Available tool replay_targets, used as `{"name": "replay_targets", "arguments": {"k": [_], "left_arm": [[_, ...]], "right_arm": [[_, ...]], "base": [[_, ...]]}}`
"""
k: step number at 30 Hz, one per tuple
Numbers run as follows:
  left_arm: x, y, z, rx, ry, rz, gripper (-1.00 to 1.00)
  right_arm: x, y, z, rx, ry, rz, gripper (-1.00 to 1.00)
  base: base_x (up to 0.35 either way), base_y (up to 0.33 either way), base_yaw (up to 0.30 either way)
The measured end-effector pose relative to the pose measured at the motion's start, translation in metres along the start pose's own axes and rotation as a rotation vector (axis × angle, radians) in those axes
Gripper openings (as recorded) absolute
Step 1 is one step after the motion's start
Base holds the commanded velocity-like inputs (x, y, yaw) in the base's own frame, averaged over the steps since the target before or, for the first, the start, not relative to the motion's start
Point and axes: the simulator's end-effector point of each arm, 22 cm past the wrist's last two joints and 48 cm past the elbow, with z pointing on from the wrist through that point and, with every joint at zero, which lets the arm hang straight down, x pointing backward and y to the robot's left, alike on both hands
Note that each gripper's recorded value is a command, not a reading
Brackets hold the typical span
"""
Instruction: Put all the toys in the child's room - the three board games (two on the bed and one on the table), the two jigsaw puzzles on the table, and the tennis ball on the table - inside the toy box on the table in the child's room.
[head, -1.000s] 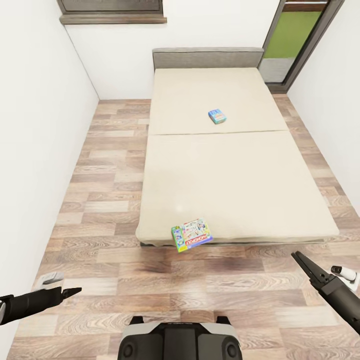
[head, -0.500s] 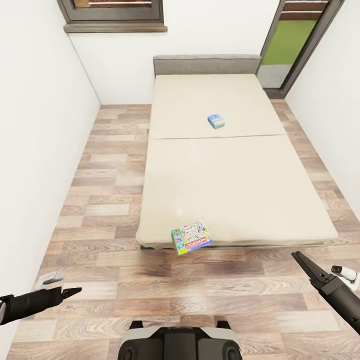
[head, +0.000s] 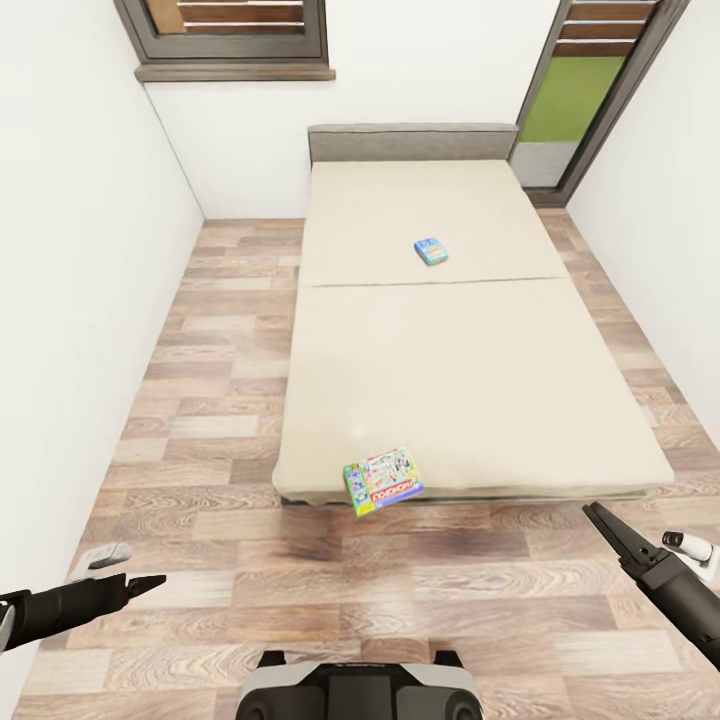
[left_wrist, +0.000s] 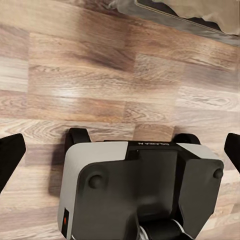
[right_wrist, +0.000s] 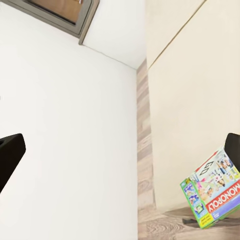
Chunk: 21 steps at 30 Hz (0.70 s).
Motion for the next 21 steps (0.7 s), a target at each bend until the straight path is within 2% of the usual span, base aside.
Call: {"name": "replay_targets", "arguments": {"k": [10, 21], "left_arm": [[-0.0046, -0.0045, -0.0036, 0.007, -0.015, 0.004, 1.0], [-0.0091, -0.0095, -0.0075, 0.014, -0.03, 0.009, 1.0]], "right_arm": [[-0.0027, 0.0048, -0.0003, -0.005, -0.003, -0.01, 1.0], [0.0022, 0.009, 0.0023, -0.006, 0.02, -0.028, 1.0]], "base": [[0.0, -0.08, 0.0], [0.0, -0.187, 0.0]]}}
